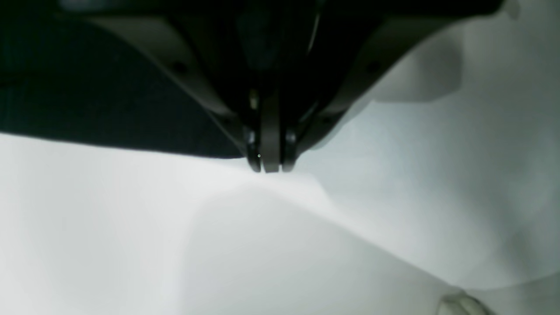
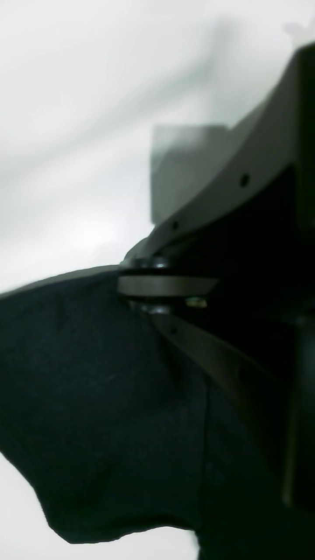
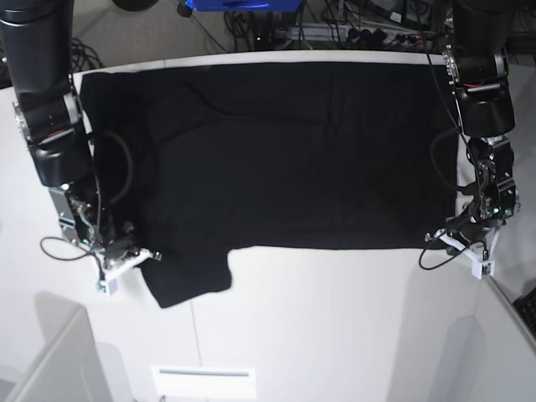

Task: Fold the T-shirt properly
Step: 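Pinch the hem corners with both grippers, then lift the hem with both grippers and fold it over toward the collar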

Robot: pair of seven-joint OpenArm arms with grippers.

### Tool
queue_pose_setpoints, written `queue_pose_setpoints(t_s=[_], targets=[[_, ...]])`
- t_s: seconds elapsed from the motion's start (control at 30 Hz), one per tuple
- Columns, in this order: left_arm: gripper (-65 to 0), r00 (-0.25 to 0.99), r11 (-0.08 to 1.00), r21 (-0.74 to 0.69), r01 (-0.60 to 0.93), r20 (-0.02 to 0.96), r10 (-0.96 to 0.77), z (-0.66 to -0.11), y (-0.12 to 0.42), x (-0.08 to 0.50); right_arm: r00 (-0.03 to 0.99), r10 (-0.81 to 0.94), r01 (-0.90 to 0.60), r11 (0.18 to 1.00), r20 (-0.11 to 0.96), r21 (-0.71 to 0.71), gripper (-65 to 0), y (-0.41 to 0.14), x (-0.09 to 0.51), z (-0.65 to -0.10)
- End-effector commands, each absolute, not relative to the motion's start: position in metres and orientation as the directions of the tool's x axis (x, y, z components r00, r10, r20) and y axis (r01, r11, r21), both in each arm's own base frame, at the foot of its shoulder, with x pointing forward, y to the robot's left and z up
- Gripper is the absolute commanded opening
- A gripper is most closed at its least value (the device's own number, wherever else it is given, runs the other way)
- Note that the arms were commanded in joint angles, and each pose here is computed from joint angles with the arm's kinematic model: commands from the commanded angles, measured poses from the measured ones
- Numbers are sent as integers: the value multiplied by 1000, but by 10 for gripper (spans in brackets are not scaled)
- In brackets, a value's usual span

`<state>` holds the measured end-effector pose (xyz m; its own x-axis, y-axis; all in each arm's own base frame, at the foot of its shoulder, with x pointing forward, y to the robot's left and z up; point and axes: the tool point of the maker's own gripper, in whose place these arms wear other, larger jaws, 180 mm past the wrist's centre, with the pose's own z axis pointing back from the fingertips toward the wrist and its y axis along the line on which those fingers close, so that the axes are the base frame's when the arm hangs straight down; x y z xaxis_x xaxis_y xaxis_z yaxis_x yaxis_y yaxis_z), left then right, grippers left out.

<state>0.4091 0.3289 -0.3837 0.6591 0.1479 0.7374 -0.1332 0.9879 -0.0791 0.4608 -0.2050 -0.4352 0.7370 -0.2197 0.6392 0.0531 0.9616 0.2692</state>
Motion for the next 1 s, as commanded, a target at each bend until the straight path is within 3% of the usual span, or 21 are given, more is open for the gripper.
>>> queue_pose_setpoints(t_s=[0.0, 0.43, 0.63, 0.97], targets=[[-650, 606, 989, -74, -125, 784, 135, -355, 334, 425, 688, -228, 51, 962, 689, 267, -650, -214, 479, -412], [-650, 591, 998, -31, -51, 805, 56, -344, 314, 409, 665, -233, 64, 964, 709, 256, -650, -226, 478, -412], [-650, 558, 984, -173, -38, 813, 164, -337, 300, 403, 662, -231, 55, 964, 712, 262, -650, -223, 477, -411], [-650, 556, 985, -173, 9, 820, 138, -324, 290, 395, 566, -300, 22, 937, 768, 350, -650, -222, 473, -374]])
